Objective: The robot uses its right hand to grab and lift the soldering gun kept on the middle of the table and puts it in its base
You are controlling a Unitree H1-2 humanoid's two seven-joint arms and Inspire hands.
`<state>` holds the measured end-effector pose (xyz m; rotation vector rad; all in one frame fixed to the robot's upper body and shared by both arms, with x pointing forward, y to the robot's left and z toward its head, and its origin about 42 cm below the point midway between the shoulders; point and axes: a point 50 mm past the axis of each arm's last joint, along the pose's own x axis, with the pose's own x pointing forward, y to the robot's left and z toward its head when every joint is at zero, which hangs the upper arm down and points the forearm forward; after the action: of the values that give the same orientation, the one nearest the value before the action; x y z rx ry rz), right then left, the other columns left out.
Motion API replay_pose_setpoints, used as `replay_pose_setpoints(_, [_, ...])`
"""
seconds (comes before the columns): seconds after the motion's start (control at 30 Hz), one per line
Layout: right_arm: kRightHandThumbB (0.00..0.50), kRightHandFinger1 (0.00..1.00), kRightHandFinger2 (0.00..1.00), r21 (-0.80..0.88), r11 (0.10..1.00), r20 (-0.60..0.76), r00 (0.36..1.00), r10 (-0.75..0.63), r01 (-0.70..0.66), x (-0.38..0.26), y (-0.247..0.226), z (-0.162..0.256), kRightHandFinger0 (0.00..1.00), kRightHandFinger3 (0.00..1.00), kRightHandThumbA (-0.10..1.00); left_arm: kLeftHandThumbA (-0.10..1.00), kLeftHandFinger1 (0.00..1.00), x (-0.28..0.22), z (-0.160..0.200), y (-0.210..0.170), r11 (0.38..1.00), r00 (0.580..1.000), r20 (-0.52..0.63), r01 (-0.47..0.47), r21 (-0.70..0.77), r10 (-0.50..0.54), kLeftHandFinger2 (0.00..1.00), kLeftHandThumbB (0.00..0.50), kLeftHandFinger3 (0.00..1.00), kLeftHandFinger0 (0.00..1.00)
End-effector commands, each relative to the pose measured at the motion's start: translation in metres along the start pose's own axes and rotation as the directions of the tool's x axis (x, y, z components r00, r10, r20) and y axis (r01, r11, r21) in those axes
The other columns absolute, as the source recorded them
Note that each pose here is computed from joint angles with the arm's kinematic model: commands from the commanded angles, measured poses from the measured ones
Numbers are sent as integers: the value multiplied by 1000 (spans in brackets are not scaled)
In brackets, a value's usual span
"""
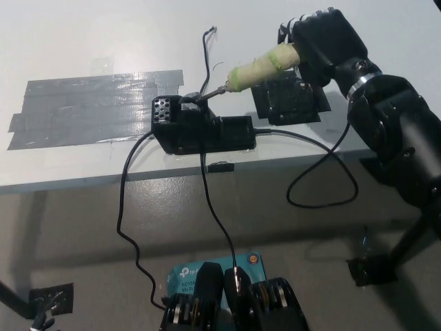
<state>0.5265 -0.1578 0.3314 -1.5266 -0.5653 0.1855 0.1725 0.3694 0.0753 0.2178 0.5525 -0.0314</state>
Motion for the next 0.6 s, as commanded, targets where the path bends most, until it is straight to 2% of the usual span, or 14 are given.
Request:
replay_pose_setpoints(0.0, [19,35,520,0,995,33,995,-96,96,15,-32,14,0,316,-100,1000,1000,-5,8,5,999,1000,27,-4,32,4,1000,500,1000,1000])
replay_pose_setpoints(0.03, [27,99,563,-23,996,47,995,-86,87,15,-29,17,0,437,-100,1000,1000,-4,7,3,1000,1000,21,-3,27,3,1000,500,1000,1000])
replay_pose_setpoints(0.07, [68,182,554,-35,995,51,995,-86,88,14,-28,18,59,456,-100,1000,1000,-4,7,3,1000,1000,20,0,20,-1,1000,500,1000,1000])
replay_pose_setpoints(0.1, [66,131,439,-37,995,54,995,-90,92,14,-26,20,12,340,-100,1000,1000,-4,7,3,1000,1000,19,-2,20,1,1000,500,1000,1000])
replay_pose_setpoints(0.13, [53,21,274,-33,995,53,995,-88,89,13,-24,22,0,182,-100,1000,1000,-4,7,3,1000,1000,20,-3,23,3,1000,500,1000,1000])
replay_pose_setpoints(0.17, [39,1,221,-32,996,54,995,-86,87,13,-23,23,0,91,-100,1000,1000,-4,8,3,1000,1000,21,-3,23,2,1000,500,1000,1000])
replay_pose_setpoints(0.23, [35,17,381,-33,996,61,995,-82,84,12,-20,25,0,134,-100,1000,1000,-4,8,2,1000,1000,23,0,27,0,1000,500,1000,1000])
replay_pose_setpoints(0.27, [14,18,446,-38,997,60,996,-68,70,12,-18,27,0,141,-100,1000,1000,-5,9,1,1000,1000,21,0,21,0,1000,500,1000,1000])
replay_pose_setpoints(0.3, [4,42,502,-40,997,59,996,-62,65,12,-18,28,0,211,-100,1000,1000,-5,10,0,1000,1000,20,0,18,0,1000,500,1000,1000])
replay_pose_setpoints(0.37, [27,64,504,-14,998,67,996,-64,65,12,-13,32,0,311,-100,1000,1000,-2,5,2,1000,1000,26,2,16,-3,1000,500,1000,1000])
replay_pose_setpoints(0.43, [30,64,496,-16,998,65,996,-64,65,12,-10,33,0,380,-100,1000,1000,-3,8,1,1000,1000,26,4,23,-4,1000,500,1000,1000])
replay_pose_setpoints(0.57, [33,54,474,-18,998,64,996,-55,56,11,-5,34,0,388,-100,1000,1000,-3,10,-1,999,1000,29,6,33,-7,1000,500,1000,1000])
